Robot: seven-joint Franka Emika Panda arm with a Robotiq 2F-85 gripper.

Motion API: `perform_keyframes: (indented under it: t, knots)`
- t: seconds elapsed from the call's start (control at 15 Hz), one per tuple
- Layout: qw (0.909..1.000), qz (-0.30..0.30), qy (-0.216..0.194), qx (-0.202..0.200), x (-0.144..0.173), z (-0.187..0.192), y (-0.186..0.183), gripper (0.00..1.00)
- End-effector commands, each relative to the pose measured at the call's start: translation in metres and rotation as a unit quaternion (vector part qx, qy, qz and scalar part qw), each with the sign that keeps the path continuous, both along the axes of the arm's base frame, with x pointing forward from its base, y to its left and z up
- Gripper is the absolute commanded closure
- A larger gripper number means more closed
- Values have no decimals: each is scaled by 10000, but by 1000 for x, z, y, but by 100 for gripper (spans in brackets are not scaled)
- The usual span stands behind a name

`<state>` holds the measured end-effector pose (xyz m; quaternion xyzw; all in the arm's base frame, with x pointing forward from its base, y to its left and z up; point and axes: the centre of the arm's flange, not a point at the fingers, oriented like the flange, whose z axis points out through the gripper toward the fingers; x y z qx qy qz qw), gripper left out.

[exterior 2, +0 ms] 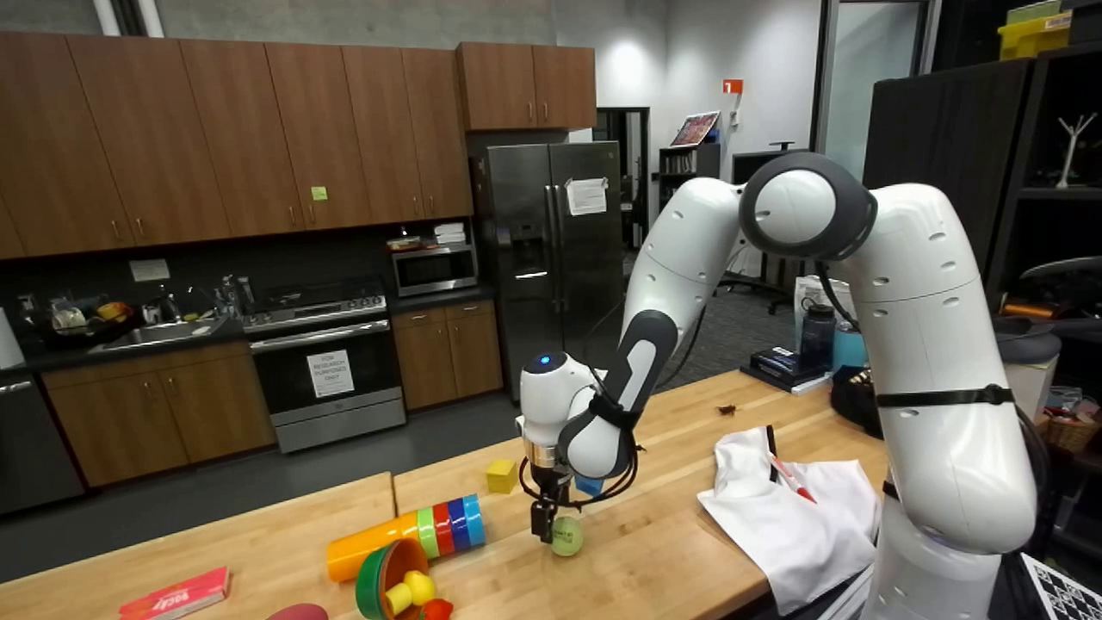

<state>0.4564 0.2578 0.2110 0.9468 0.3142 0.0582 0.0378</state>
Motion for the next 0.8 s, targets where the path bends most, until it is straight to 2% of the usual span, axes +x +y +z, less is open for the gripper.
perform_keyframes:
  t: [0.0,0.2,0.47,0.67,0.73]
  knots:
    - [9987,413,-296,-108,-8,20,16,0]
    - [9965,764,-340,-25,-10,28,39,0]
    - [9927,1176,-71,241,-19,34,69,0]
    - [9849,1426,798,580,-37,31,83,0]
    - [9821,1517,935,613,-42,30,86,25]
